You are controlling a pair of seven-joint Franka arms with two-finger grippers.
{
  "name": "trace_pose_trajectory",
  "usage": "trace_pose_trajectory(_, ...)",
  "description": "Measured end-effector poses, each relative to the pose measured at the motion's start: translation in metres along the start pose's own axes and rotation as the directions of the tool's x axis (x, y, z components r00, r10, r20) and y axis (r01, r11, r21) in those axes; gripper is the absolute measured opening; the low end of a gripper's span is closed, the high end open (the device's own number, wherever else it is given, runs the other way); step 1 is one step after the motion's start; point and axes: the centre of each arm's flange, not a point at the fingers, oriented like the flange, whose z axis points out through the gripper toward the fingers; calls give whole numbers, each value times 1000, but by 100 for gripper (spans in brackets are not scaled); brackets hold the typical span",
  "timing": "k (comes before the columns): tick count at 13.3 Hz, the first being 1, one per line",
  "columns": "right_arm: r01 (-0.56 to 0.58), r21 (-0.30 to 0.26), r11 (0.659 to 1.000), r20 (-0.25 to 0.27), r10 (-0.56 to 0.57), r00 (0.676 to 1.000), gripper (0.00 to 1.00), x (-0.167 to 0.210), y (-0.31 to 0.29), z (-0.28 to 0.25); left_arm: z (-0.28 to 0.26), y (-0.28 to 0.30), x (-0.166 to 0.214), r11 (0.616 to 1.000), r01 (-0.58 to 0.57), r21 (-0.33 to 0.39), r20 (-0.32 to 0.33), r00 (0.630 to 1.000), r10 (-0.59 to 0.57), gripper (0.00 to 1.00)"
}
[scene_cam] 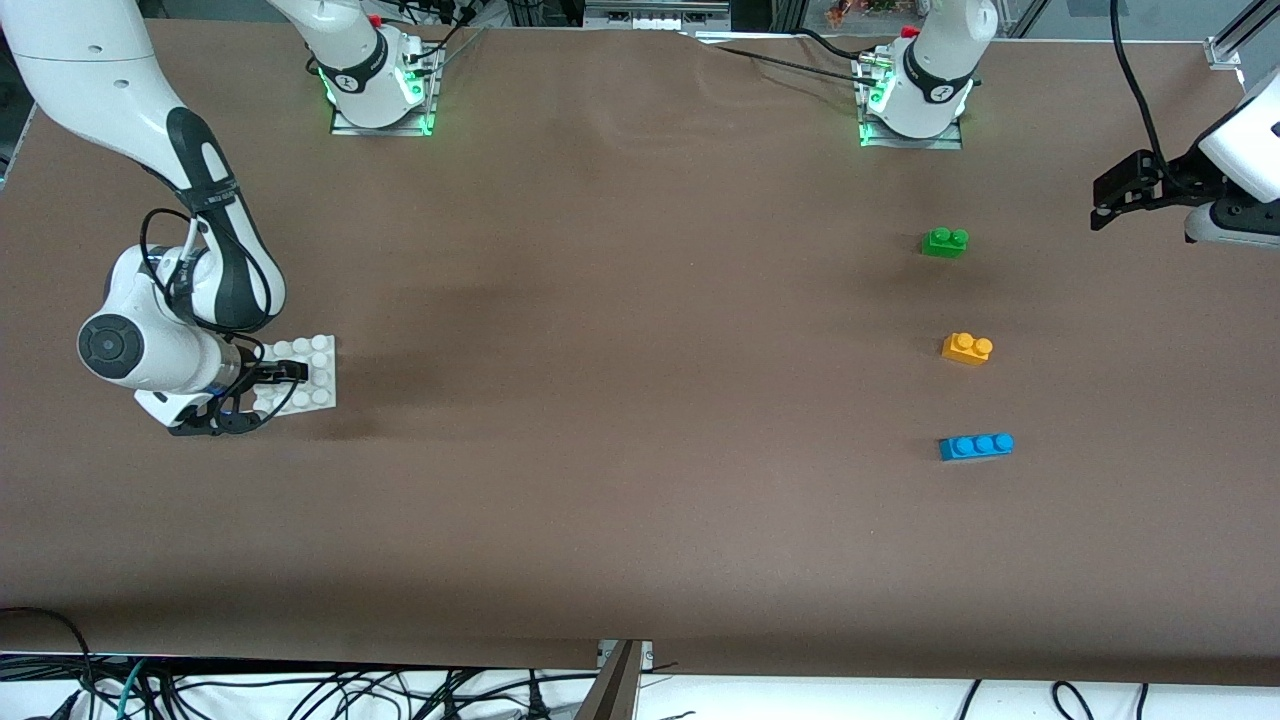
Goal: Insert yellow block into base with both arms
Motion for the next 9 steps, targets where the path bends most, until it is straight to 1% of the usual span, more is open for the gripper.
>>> trace_pose_trajectory(9,30,8,1000,34,-31,999,100,-10,-3,15,0,0,0,1000,0,0,0,1000,0,100)
